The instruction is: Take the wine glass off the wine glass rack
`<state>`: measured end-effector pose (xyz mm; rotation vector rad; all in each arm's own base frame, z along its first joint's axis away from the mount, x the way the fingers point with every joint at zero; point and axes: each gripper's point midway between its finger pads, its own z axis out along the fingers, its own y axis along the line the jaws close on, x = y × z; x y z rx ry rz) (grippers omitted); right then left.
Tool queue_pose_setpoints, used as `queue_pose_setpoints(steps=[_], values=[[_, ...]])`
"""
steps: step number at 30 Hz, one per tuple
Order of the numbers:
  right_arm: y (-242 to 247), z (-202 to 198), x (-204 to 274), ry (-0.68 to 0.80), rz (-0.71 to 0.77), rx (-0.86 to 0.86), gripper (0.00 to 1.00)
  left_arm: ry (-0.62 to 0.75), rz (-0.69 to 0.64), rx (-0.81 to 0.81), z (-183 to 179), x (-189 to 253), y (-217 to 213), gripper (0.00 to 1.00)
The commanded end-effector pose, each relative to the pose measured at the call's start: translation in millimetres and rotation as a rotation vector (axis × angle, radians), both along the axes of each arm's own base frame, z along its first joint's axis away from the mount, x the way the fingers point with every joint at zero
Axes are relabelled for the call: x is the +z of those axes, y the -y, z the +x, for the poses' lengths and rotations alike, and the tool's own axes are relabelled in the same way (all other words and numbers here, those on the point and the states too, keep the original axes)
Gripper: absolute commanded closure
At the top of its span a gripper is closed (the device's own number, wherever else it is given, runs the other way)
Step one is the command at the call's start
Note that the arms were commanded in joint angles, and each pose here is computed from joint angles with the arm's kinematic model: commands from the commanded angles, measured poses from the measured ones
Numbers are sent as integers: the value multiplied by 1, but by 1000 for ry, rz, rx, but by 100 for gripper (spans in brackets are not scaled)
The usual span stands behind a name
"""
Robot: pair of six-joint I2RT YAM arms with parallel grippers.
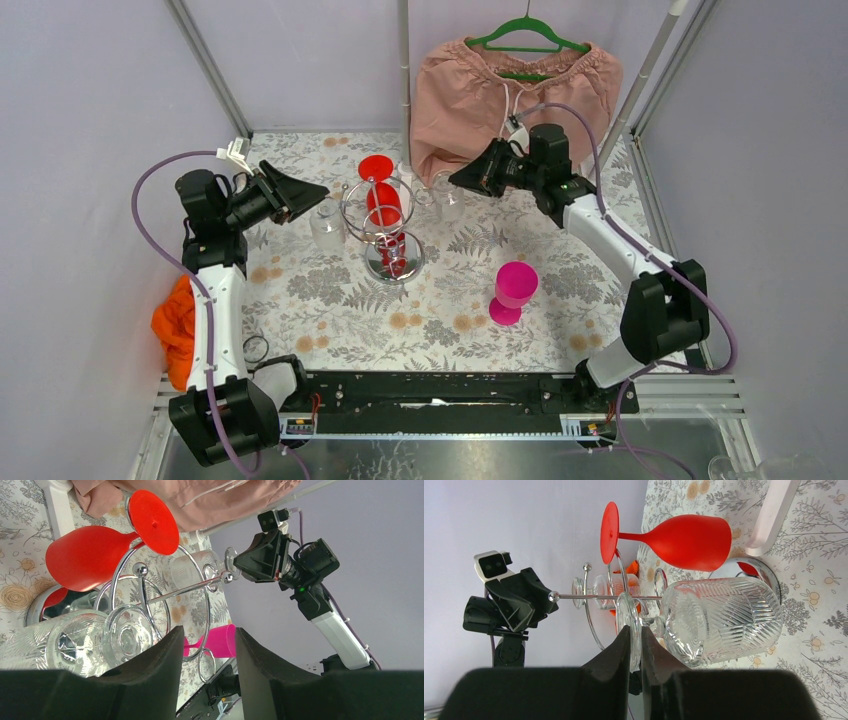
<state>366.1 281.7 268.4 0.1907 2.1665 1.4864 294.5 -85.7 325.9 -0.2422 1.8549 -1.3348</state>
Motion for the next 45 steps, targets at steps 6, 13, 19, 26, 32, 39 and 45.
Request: queue_pose_setpoints(steps=[6,13,19,26,32,39,45], values=[[29,-17,78,233,-7,-78,100,43,22,-24,-10,10,5,52],[40,-43,109,301,4,-87,100,57,25,-20,-13,15,6,53],[47,-68,130,356,31,-79,100,86,29,-19,-20,25,8,53],[51,-112,166,453,129,-18,100,151,44,-8,-32,47,11,53],[55,-153,190,513,231,53,100,221,34,3,-48,77,17,53],[61,-190,211,562,420,100,100,341,-66,-91,-75,128,37,52],[68,-207,226,609,491,101,100,373,-95,-190,-68,159,72,51]])
